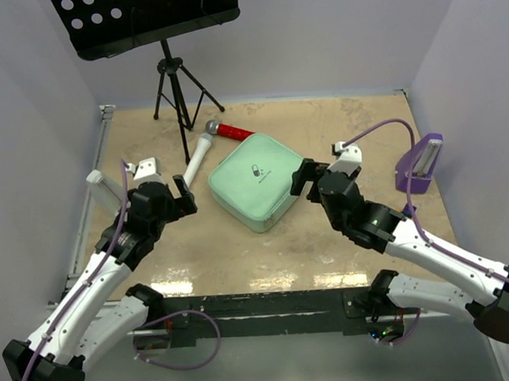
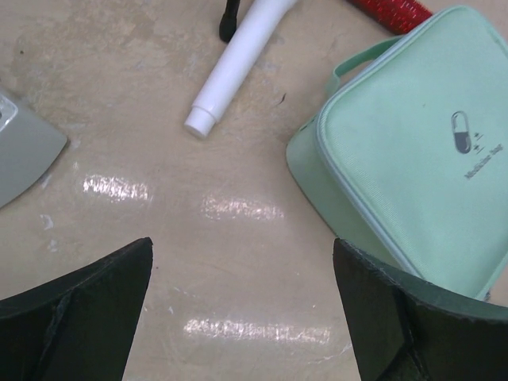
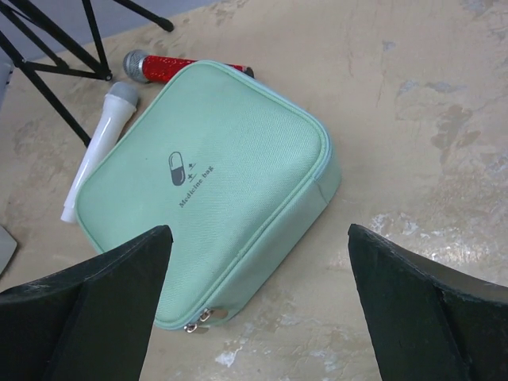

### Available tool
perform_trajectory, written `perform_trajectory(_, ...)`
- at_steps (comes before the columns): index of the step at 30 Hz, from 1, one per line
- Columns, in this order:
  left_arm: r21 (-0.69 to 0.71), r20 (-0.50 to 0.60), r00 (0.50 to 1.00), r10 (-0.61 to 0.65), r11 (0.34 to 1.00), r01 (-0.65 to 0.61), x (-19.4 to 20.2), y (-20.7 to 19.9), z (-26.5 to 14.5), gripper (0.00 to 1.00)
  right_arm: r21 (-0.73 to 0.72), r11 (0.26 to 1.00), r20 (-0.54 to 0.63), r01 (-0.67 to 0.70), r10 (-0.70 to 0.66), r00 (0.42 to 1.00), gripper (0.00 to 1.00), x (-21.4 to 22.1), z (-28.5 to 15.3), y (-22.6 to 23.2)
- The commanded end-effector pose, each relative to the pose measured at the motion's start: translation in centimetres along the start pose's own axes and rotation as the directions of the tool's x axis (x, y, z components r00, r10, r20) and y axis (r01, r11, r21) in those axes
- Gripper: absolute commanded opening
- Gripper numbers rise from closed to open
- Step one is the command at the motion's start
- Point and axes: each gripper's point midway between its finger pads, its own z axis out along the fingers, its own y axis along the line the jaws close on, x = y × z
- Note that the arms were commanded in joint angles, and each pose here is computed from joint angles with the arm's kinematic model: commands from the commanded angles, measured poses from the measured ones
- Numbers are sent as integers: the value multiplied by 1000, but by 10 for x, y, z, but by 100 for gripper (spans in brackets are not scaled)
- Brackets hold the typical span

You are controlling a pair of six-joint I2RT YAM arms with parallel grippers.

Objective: Organize the medicine kit

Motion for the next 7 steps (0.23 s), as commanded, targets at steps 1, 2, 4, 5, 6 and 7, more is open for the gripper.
perform_trajectory(1,-41,-63,998,-11,999,8,21,10,5,100,-7,1000,59,-12,12,998,98,-21,-3,5)
perform_trajectory(2,-32,-61,998,-15,999,13,21,8,4,100,-11,1000,61,-15,15,998,97,-21,-4,4)
perform_trajectory(4,-17,-52,998,-22,1000,22,19,6,4,100,-17,1000,62,-17,18,998,97,-21,-5,4)
perform_trajectory(5,-15,-45,999,-30,999,29,17,5,3,100,-18,1000,63,-18,19,998,97,-21,-6,3)
perform_trajectory(6,-13,-38,999,-37,999,37,15,5,2,100,-19,1000,67,-21,22,998,97,-23,-6,3)
perform_trajectory(7,-7,-29,999,-42,999,42,13,4,0,100,-22,1000,66,-19,20,998,97,-23,-6,4)
